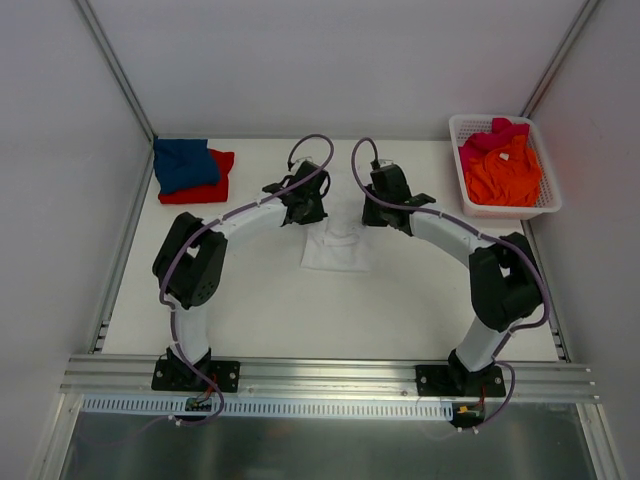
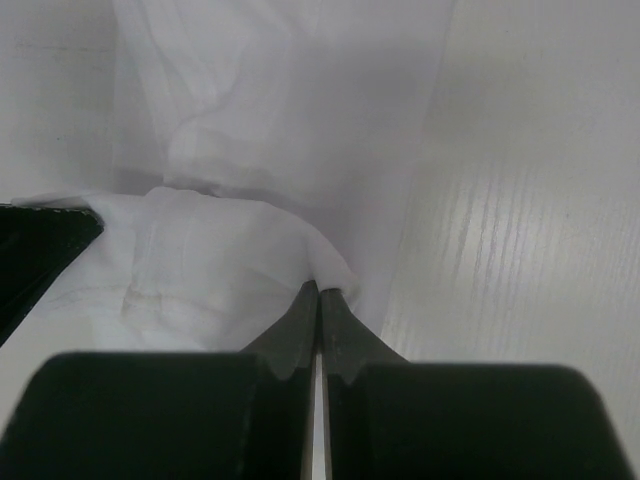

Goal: Fold and stack the t-shirts
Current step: Fold the tshirt

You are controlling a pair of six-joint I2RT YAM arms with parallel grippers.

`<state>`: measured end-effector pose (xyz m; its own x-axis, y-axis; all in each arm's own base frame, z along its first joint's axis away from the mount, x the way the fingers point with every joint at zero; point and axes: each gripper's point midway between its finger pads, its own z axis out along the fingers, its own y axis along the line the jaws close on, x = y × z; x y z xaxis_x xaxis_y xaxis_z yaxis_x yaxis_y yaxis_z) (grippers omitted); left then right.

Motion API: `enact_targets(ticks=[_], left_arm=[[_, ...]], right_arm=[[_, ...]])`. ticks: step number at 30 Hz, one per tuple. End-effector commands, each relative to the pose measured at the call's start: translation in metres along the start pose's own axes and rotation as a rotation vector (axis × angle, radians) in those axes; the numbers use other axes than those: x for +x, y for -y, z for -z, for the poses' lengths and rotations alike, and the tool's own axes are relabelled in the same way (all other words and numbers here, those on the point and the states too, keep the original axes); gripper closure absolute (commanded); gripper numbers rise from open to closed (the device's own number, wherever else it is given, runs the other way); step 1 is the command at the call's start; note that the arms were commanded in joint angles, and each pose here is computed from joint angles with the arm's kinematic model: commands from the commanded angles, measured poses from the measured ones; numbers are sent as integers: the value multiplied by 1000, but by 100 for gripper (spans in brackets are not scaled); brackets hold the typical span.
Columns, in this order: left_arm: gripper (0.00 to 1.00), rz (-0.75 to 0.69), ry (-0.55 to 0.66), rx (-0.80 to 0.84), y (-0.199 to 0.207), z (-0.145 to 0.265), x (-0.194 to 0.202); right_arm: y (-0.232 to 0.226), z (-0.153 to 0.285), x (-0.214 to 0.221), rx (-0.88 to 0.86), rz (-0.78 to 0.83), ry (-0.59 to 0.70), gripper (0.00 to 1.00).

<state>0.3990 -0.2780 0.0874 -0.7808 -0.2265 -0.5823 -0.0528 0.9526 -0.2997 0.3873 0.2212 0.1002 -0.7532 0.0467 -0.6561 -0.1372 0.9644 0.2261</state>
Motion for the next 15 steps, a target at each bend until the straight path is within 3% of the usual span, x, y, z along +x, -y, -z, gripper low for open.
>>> enact_targets(ticks=[1,15], left_arm=[[100,-8,17,49,10,-6,-18],[100,-3,-28,59,7,-37,-21]], right_arm=[[-8,-6,-19,-44,-10,38,100],[5,-32,-13,-37,-37,-7,100]])
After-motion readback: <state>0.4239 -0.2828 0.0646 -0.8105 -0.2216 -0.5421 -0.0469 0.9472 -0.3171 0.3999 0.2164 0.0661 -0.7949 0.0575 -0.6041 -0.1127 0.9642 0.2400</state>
